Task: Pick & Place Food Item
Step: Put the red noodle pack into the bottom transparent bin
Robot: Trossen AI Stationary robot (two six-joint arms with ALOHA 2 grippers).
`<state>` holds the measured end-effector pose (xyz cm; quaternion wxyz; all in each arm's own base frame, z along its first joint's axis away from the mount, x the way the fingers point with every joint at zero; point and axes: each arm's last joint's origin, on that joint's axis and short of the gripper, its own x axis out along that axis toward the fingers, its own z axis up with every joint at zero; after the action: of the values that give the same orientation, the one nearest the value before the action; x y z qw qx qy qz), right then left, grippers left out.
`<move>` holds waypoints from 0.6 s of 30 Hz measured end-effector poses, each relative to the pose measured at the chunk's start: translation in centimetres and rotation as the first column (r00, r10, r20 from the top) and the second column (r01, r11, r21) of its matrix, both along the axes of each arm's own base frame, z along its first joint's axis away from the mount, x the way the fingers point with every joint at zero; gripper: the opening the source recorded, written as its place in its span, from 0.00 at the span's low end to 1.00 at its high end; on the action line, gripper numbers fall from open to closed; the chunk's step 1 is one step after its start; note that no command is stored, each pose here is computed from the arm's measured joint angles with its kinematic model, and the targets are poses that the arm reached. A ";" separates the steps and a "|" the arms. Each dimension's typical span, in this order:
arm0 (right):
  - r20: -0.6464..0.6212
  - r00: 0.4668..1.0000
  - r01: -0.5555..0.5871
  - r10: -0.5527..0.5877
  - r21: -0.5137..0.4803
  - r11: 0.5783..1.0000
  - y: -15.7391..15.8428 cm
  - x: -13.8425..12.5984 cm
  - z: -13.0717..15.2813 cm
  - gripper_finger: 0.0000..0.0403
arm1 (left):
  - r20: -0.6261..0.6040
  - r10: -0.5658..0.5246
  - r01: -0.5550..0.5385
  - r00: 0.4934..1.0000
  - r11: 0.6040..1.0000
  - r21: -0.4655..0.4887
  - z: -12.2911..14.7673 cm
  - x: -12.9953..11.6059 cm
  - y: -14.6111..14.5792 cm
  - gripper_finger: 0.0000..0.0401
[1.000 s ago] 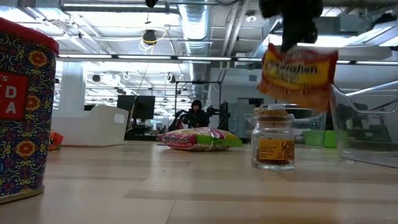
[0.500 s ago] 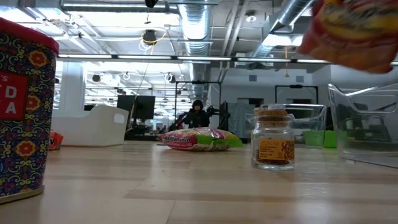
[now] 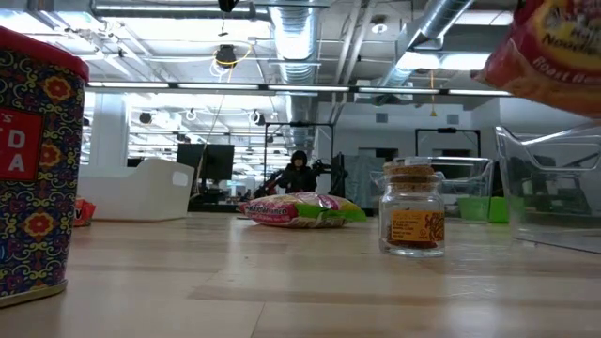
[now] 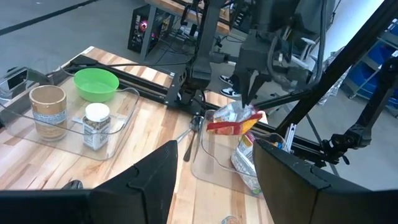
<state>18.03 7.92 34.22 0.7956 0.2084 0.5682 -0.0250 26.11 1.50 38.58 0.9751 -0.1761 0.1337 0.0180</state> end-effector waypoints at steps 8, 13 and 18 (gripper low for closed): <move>-0.006 0.999 -0.038 0.038 -0.030 0.999 0.8 -0.1 -0.3 0.00 | 0.000 0.002 -0.002 1.000 1.000 -0.007 0.0 0.0 0.0 0.51; -0.004 0.999 -0.050 0.050 -0.046 0.998 1.2 -0.2 -0.7 0.00 | 0.000 -0.021 0.021 1.000 1.000 -0.013 0.0 0.0 -0.1 0.51; -0.025 0.997 -0.077 0.075 -0.056 0.995 1.8 -0.2 -2.5 0.00 | 0.001 -0.045 0.045 0.999 0.999 -0.020 0.0 0.0 -0.1 0.51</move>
<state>17.79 9.76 31.68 0.7952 0.1636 0.5837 -0.0132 26.11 1.36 38.58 0.9734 -0.1829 0.1376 -0.0055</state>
